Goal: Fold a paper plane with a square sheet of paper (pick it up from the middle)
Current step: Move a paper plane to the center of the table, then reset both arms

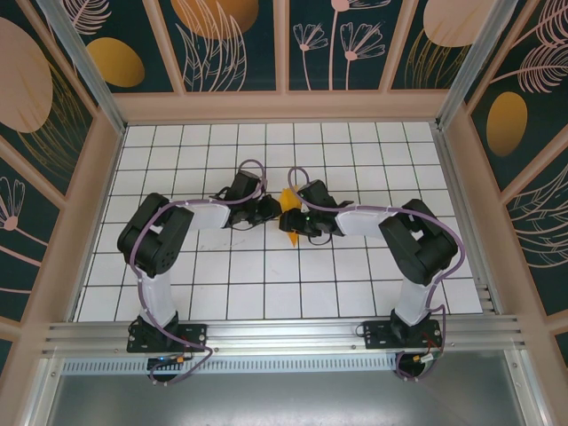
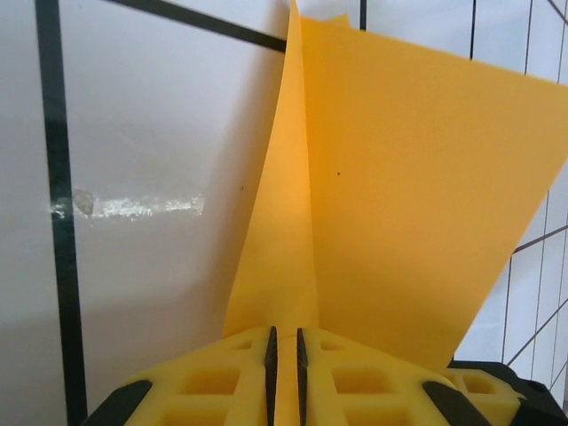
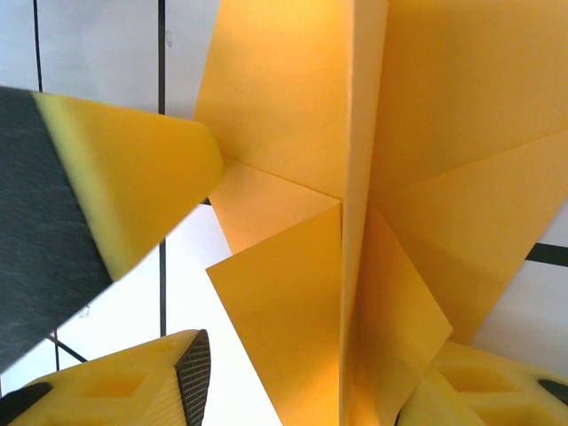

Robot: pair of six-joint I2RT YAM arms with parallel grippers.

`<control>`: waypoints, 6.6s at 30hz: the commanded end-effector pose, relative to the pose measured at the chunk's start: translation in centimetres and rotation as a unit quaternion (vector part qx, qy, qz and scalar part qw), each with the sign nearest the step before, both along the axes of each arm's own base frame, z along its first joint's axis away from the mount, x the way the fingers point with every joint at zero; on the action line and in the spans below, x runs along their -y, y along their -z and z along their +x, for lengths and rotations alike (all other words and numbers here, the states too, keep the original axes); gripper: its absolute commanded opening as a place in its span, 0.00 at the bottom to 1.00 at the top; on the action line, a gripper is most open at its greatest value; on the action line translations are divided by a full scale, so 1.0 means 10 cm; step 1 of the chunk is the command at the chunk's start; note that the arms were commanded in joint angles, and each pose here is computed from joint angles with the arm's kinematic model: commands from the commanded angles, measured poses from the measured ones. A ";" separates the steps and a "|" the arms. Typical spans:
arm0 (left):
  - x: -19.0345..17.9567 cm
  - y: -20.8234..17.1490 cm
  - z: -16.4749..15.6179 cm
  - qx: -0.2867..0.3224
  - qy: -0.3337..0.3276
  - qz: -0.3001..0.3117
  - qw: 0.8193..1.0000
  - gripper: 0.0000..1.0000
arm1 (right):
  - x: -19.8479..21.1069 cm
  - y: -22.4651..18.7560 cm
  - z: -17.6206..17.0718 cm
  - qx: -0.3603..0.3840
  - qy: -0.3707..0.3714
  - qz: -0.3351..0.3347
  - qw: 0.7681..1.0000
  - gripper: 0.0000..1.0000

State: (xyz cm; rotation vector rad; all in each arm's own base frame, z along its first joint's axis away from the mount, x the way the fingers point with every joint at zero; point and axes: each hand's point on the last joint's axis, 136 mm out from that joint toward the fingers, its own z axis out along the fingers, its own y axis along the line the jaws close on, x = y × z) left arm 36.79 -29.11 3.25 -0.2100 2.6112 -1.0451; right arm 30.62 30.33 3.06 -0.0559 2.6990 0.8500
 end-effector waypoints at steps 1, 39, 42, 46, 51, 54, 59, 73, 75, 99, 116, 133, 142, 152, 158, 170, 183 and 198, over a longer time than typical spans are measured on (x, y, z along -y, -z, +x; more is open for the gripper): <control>-0.01 -0.12 0.08 0.005 -0.004 -0.004 1.000 0.18 | 0.06 0.13 0.00 -0.003 0.003 -0.035 0.999 0.53; -0.05 0.04 0.07 -0.006 0.000 0.018 1.000 0.14 | 0.13 0.26 0.16 -0.013 0.042 -0.127 0.991 0.13; -0.11 -0.10 0.13 0.015 -0.011 0.032 0.999 0.18 | 0.18 0.23 0.18 -0.003 0.044 -0.141 0.989 0.06; -0.33 -0.26 0.23 0.039 -0.049 0.053 0.997 0.25 | 0.30 0.02 0.29 0.034 0.053 -0.174 0.983 0.02; -0.74 -0.26 0.27 0.049 -0.116 0.100 0.987 0.37 | 0.41 -0.08 0.41 0.062 0.055 -0.203 0.976 0.02; -0.92 -0.16 0.22 0.043 -0.143 0.125 0.981 0.46 | 0.44 -0.04 0.45 0.068 0.051 -0.222 0.971 0.02; -1.01 -0.06 0.17 0.036 -0.156 0.139 0.977 0.56 | 0.44 -0.04 0.55 0.081 0.052 -0.237 0.967 0.02; -1.01 -0.01 0.16 0.030 -0.155 0.141 0.977 0.67 | 0.44 0.13 0.58 0.075 0.058 -0.272 0.958 0.12; -1.02 -0.01 0.16 0.030 -0.156 0.142 0.977 0.68 | 0.44 0.15 0.58 0.074 0.058 -0.273 0.957 0.12; -1.21 -0.09 0.15 0.052 -0.174 0.185 0.966 0.98 | 0.31 0.26 0.59 0.071 0.048 -0.282 0.956 0.05; -1.41 -0.22 0.13 0.063 -0.194 0.194 0.959 0.99 | 0.44 -0.09 1.65 0.120 0.088 -0.266 0.953 0.06; -1.36 -0.21 0.15 0.057 -0.186 0.190 0.962 0.99 | 0.45 0.03 1.62 0.095 0.083 -0.277 0.952 0.14; -1.45 -0.56 0.32 0.097 -0.210 0.211 0.950 0.98 | 0.34 -1.18 1.68 0.171 0.112 -0.200 0.958 0.44; -2.06 -1.38 0.49 0.201 -0.298 0.258 0.897 0.98 | 1.38 -2.27 1.49 0.297 0.250 -0.181 0.904 0.92; -2.69 -1.76 0.21 0.281 -0.382 0.326 0.818 0.98 | 2.60 -2.16 1.20 0.312 0.374 -0.228 0.843 0.99; -3.61 -1.48 -0.32 0.288 -0.476 0.417 0.719 0.99 | 3.86 -1.04 0.73 0.287 0.432 -0.255 0.816 0.99; -3.22 -1.32 -0.04 0.448 -0.318 0.373 0.747 0.99 | 3.43 -1.16 0.71 0.452 0.321 -0.194 0.809 0.99; -3.16 -1.06 0.04 0.470 -0.284 0.334 0.766 0.98 | 3.24 -0.92 0.67 0.481 0.282 -0.183 0.809 0.99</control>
